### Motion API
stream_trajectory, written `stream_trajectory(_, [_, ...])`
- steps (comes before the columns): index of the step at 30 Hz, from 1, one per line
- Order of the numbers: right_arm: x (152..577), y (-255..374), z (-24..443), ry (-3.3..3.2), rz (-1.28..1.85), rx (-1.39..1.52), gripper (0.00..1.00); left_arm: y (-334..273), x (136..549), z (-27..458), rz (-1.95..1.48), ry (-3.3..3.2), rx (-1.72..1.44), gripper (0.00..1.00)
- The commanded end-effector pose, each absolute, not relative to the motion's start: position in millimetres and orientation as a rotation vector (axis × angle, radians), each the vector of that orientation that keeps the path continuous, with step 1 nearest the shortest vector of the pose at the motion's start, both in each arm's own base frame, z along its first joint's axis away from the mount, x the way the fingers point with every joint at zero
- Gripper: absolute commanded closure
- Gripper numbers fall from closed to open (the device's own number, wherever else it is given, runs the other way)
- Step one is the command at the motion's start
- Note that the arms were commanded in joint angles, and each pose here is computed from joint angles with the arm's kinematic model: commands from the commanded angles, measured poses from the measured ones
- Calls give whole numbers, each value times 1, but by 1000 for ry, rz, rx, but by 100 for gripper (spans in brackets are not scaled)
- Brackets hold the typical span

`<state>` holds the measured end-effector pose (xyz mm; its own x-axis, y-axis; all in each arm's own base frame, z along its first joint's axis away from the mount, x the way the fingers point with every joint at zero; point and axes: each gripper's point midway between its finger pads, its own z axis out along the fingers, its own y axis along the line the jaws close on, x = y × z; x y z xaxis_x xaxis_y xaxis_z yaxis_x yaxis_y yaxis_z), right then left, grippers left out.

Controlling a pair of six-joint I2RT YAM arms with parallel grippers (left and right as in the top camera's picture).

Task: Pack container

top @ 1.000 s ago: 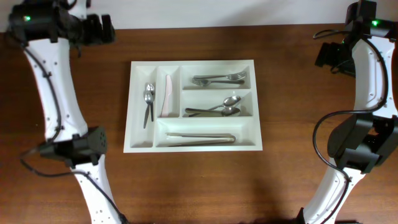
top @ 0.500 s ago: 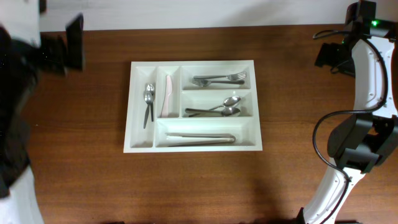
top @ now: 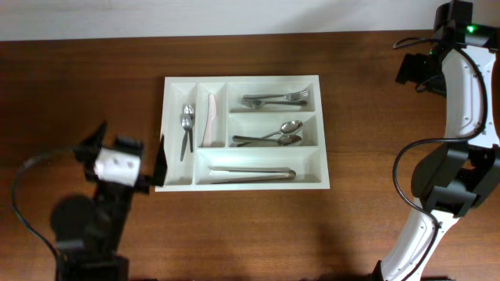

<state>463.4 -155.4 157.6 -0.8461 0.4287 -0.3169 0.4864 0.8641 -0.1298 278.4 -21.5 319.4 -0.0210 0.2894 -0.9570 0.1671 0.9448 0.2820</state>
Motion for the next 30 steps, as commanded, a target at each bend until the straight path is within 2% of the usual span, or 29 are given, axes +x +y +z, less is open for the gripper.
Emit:
stream_trajectory(1, [464,-157,158,2757,-319,691,1,-24,266,297,84,1593,353,1])
stream_trajectory(13, [464,-157,158,2757,-319,692,1,-25,244,225,112,1602,330,1])
stream_trajectory(30, [464,-157,158,2757,-319,692,1,-8,238,159,80,1711,181,1])
